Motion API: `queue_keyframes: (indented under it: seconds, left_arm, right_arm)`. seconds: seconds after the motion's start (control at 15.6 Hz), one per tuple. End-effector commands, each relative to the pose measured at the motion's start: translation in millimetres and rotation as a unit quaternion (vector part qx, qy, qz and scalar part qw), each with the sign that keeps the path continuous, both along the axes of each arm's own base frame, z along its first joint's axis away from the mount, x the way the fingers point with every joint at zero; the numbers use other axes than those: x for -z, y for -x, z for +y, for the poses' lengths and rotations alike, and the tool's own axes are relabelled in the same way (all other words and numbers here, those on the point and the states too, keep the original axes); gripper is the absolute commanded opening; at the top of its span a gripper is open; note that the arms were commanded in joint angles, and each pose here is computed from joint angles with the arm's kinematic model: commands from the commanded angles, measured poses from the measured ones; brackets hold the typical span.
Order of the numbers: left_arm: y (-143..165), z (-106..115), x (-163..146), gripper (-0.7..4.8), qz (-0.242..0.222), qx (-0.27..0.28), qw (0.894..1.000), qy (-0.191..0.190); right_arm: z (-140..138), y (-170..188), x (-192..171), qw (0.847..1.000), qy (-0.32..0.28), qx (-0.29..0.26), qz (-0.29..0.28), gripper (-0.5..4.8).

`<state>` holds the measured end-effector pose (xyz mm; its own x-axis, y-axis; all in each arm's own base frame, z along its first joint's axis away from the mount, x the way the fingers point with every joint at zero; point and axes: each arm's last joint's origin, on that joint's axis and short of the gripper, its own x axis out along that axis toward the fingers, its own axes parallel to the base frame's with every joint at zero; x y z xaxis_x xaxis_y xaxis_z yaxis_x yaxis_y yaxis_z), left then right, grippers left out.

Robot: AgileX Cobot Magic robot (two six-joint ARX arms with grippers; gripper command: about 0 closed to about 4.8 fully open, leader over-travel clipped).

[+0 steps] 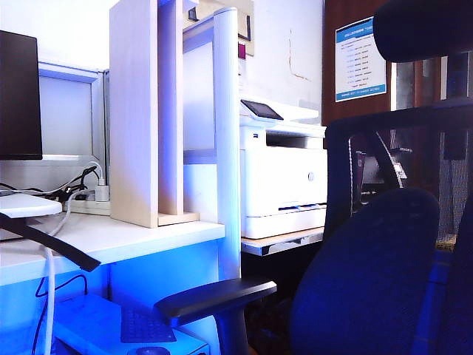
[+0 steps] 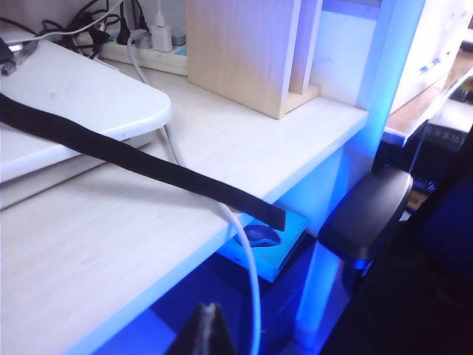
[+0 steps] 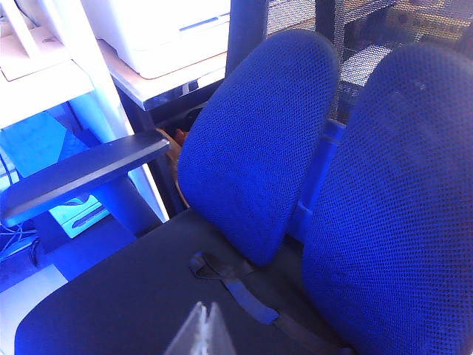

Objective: Grab the backpack from the chair and place it on the desk.

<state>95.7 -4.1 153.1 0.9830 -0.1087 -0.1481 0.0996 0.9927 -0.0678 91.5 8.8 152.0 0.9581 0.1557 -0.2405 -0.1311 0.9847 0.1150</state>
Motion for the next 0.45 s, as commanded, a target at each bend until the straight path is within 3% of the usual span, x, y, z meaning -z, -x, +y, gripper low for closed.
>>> queue_keyframes:
  seconds: [0.06,0.45]
  left_arm:
    - [-0.2,0.1,4.1,-0.04,0.013,-0.004,0.999,0.029]
    - [-0.2,0.1,4.1,-0.05,0.013,-0.004,0.999,0.029]
  right_arm:
    - [-0.3,-0.3,1.0,1.000,0.002,0.005,-0.003,-0.01]
    - [-0.2,-0.3,0.9,1.000,0.000,0.005,-0.003,-0.01]
